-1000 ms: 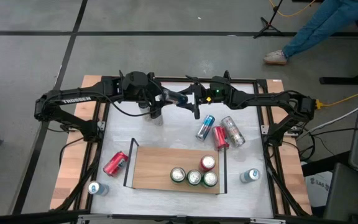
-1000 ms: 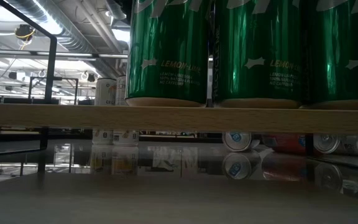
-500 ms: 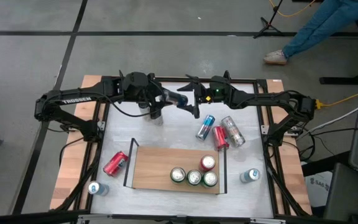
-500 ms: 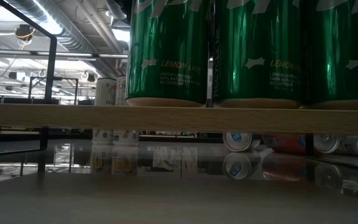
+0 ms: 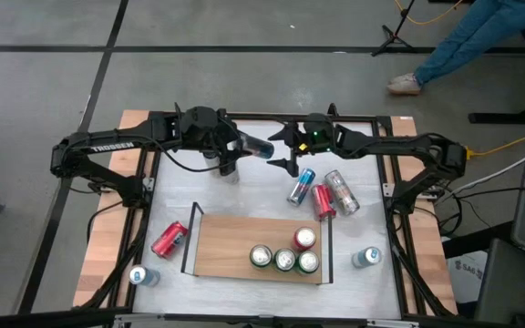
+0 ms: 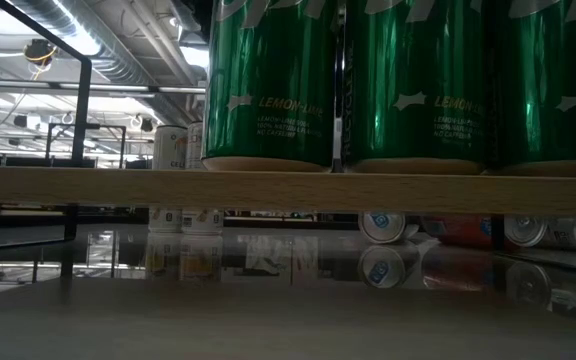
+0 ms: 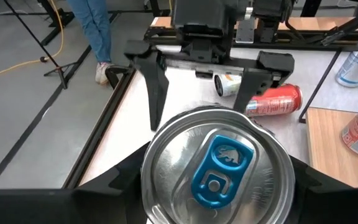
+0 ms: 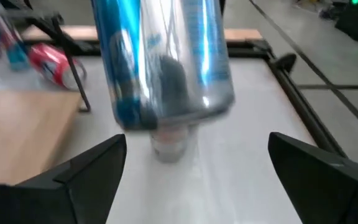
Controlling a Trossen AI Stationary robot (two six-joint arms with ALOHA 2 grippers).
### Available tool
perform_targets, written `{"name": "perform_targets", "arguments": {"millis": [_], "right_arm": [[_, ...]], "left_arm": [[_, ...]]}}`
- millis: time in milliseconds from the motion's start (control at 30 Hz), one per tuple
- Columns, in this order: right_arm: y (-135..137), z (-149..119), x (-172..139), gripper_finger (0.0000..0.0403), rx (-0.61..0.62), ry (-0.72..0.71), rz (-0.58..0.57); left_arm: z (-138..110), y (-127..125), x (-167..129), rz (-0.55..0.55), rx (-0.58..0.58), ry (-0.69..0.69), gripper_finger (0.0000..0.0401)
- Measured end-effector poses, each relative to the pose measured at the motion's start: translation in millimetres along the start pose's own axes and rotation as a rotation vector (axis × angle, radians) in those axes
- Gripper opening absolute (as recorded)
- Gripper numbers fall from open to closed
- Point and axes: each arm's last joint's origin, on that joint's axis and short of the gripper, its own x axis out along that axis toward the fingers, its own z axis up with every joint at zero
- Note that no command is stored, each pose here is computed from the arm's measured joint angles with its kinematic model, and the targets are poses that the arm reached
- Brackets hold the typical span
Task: Place canned beverage on shelf
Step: Put the blue soda can on the shelf
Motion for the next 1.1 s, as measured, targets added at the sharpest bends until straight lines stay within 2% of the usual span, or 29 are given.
{"name": "perform_targets", "arguments": {"millis": [367, 567, 800, 1100], "right_arm": [[5, 8, -47, 0.0381, -0.116, 0.193, -0.17], [-7, 2, -69, 0.0381, -0.073, 0.287, -0.211], [-24, -4, -77, 0.0381, -0.027, 0.303, -0.243], [-26, -5, -77, 0.0381, -0.021, 0.306, -0.25]], "left_arm": [[-1, -2, 0, -0.001, -0.025, 0.014, 0.0213], [-1, -11, -1, -0.031, -0.05, 0.017, 0.0213], [-7, -20, -3, -0.053, -0.107, 0.085, 0.0213], [-18, -23, -4, -0.051, -0.179, 0.196, 0.0213]]}}
